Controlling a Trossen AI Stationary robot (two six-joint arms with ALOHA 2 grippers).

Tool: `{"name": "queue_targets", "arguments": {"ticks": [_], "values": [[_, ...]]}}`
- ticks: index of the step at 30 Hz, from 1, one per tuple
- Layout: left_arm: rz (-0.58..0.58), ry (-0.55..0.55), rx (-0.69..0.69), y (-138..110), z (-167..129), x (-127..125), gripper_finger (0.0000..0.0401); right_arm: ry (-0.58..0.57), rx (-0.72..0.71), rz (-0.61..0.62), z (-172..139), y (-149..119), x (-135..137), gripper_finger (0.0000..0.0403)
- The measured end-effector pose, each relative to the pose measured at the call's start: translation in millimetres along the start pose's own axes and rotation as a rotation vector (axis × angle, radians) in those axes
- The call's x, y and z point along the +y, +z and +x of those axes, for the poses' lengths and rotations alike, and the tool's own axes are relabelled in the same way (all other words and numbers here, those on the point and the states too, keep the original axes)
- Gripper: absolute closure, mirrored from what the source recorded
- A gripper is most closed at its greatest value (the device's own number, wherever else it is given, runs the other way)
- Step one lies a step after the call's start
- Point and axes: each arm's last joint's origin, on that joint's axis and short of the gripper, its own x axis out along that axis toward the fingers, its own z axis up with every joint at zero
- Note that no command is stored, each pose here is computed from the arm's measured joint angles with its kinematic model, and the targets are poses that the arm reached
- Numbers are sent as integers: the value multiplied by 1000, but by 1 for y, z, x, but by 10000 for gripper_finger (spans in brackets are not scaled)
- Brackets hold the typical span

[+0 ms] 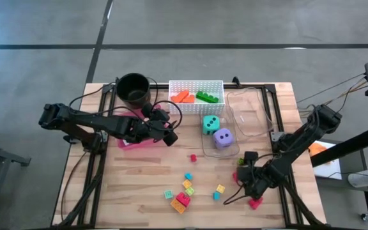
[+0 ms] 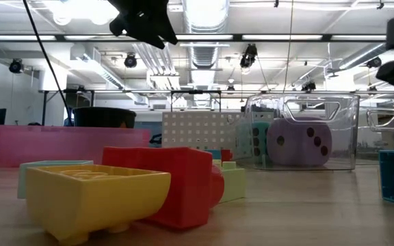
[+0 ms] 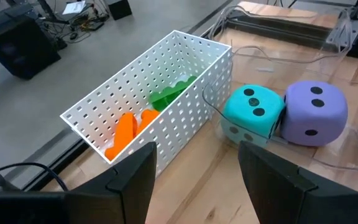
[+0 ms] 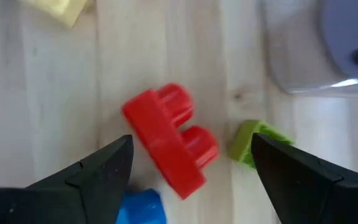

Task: Pick & Place Toys
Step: Put the top big red game piece into the white bin

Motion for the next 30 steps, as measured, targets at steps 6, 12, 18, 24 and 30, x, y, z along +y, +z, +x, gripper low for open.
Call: {"name": "queue_targets", "arguments": {"ticks": [6,12,18,24,30], "values": [[-26,0,0,0,0,0,172,59,-24,-70,7,-2,3,110],[-53,0,0,0,0,0,172,84,-53,-91,19,-9,2,155],[-86,0,0,0,0,0,172,57,-29,-102,27,-18,-4,188],[-100,0,0,0,0,0,172,61,-35,-99,28,-20,-4,218],[-105,0,0,0,0,0,172,55,-41,-98,28,-19,-5,245]]}}
